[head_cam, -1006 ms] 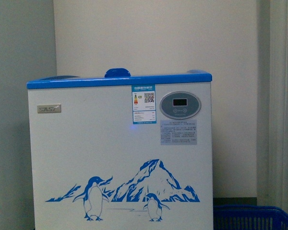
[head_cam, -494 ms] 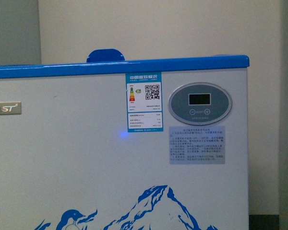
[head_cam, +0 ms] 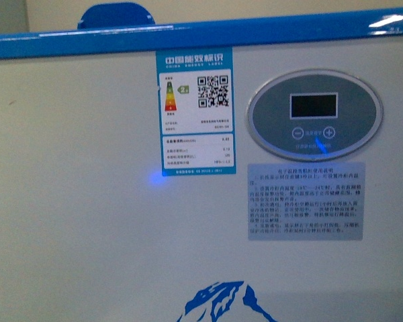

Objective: Put drink in fridge

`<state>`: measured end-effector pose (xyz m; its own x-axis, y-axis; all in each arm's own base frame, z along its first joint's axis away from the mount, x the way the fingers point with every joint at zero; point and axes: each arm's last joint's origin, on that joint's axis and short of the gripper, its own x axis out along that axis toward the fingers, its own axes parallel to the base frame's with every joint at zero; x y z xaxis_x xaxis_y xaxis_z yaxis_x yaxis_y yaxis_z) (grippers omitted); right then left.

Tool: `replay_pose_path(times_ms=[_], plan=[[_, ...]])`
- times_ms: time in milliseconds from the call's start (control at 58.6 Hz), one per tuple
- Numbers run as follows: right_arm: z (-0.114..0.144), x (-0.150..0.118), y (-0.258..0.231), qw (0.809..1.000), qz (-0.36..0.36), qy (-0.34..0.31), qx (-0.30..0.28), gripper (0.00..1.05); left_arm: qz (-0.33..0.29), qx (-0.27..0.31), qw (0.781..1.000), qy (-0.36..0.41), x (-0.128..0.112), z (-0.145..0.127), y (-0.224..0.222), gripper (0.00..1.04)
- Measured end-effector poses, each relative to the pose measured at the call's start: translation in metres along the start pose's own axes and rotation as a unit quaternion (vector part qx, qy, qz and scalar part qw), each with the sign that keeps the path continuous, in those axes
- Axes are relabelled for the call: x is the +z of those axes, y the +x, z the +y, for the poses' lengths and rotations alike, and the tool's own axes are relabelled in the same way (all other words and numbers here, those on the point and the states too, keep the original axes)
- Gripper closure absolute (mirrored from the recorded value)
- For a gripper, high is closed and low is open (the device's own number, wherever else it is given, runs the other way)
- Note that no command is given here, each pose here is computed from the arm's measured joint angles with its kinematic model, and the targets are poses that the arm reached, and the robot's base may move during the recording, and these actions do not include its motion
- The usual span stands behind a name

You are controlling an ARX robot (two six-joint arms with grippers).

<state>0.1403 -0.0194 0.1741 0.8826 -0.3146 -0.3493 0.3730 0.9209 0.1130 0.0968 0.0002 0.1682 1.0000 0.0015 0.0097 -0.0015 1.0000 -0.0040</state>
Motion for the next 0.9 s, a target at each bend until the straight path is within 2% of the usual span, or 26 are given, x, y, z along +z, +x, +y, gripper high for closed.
replay_pose_path(times_ms=[102,188,307,477,904], plan=[[0.004,0.023,0.050,0.999,0.025,0.002,-0.019,0.07,0.000,0.000,1.000,0.000,0.000,0.000,0.000,0.08],[0.012,0.020,0.100,0.996,0.088,-0.011,-0.027,0.07,0.000,0.000,1.000,0.000,0.000,0.000,0.000,0.08],[0.021,-0.013,0.156,0.984,0.174,-0.035,-0.030,0.07,0.000,0.000,1.000,0.000,0.000,0.000,0.000,0.08],[0.015,-0.049,0.227,0.971,0.214,-0.061,-0.089,0.07,0.000,0.000,1.000,0.000,0.000,0.000,0.000,0.08],[-0.013,-0.133,0.337,0.937,0.290,-0.098,-0.170,0.07,0.000,0.000,1.000,0.000,0.000,0.000,0.000,0.08]])
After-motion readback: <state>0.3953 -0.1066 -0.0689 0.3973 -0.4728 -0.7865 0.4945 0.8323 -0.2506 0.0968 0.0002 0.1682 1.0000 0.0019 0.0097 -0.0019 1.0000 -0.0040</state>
